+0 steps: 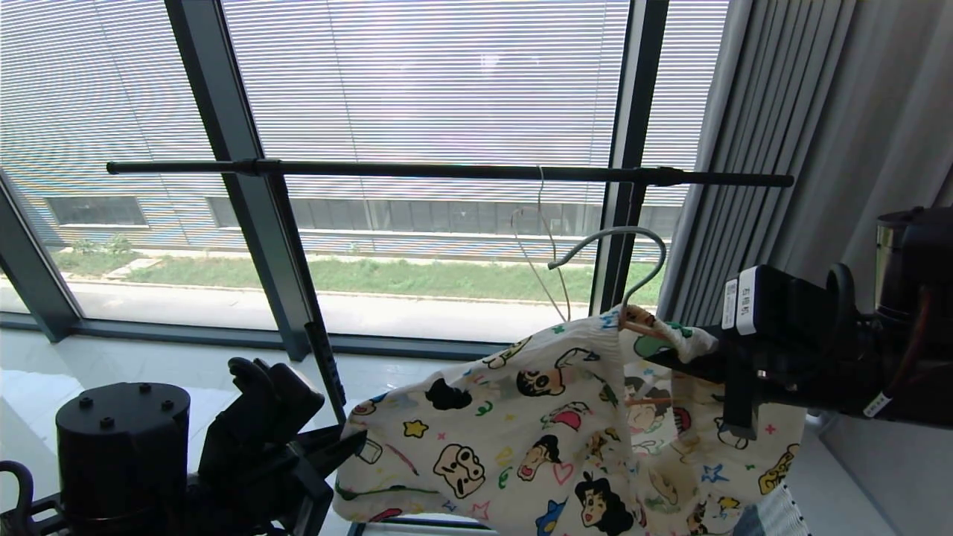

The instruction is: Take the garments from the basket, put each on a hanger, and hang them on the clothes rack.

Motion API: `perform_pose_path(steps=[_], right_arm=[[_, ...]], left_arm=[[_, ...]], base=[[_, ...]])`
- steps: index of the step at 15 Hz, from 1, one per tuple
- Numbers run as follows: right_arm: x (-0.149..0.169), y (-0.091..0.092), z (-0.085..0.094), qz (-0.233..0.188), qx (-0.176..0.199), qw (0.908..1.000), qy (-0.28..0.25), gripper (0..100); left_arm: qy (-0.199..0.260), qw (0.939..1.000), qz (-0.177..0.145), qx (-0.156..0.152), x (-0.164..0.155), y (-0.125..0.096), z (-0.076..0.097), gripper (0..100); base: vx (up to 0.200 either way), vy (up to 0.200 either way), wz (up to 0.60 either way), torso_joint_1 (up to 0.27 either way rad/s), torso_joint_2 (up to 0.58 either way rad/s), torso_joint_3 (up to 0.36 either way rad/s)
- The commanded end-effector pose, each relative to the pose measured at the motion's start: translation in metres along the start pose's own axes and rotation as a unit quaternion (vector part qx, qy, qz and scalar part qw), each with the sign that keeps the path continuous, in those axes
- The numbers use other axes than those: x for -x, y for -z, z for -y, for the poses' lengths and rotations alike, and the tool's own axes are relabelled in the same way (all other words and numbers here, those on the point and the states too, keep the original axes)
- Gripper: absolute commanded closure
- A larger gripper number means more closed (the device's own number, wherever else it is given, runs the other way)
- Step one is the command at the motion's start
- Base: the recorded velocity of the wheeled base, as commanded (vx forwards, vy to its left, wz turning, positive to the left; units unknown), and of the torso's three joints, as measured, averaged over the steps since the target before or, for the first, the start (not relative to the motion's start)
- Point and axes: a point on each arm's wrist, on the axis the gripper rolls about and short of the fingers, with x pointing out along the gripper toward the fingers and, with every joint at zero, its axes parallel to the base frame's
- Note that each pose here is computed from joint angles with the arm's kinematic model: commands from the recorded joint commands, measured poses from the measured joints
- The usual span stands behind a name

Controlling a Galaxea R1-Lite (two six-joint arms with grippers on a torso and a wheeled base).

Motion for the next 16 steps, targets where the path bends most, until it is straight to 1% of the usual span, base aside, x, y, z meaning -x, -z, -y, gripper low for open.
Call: perform_pose_path(steps=[1,2,3,4,8,11,16], right_arm=[[0.001,-0.001,0.000,0.001,-0.002,1.0000,0.002,100],[0.001,-0.001,0.000,0.002,-0.009,1.0000,0.003,100],[0.001,-0.001,0.000,0.001,-0.011,0.9999,0.004,100],[0.002,-0.001,0.001,0.000,-0.019,0.9998,0.006,100],[0.002,-0.003,0.005,0.010,-0.027,0.9993,0.024,100],[0.002,-0.003,0.005,0.009,-0.036,0.9989,0.030,100],[0.003,-0.005,0.009,0.012,-0.038,0.9986,0.036,100]], left_arm=[[0.001,0.9999,-0.005,0.010,0.000,0.002,0.000,100],[0.000,0.9997,-0.008,0.022,0.000,0.004,0.000,100],[-0.003,0.9995,-0.010,0.028,0.000,0.005,-0.001,100],[-0.020,0.9987,-0.023,0.042,0.001,0.011,-0.008,100],[-0.065,0.9934,-0.060,0.073,0.001,0.027,-0.025,100],[-0.075,0.9910,-0.074,0.082,0.000,0.033,-0.030,100],[-0.074,0.9905,-0.081,0.083,-0.001,0.035,-0.030,100]], base=[[0.000,0.000,0.00,0.000,0.00,0.000],[0.000,0.000,0.00,0.000,0.00,0.000],[0.000,0.000,0.00,0.000,0.00,0.000],[0.000,0.000,0.00,0.000,0.00,0.000],[0.000,0.000,0.00,0.000,0.00,0.000],[0.000,0.000,0.00,0.000,0.00,0.000],[0.000,0.000,0.00,0.000,0.00,0.000]])
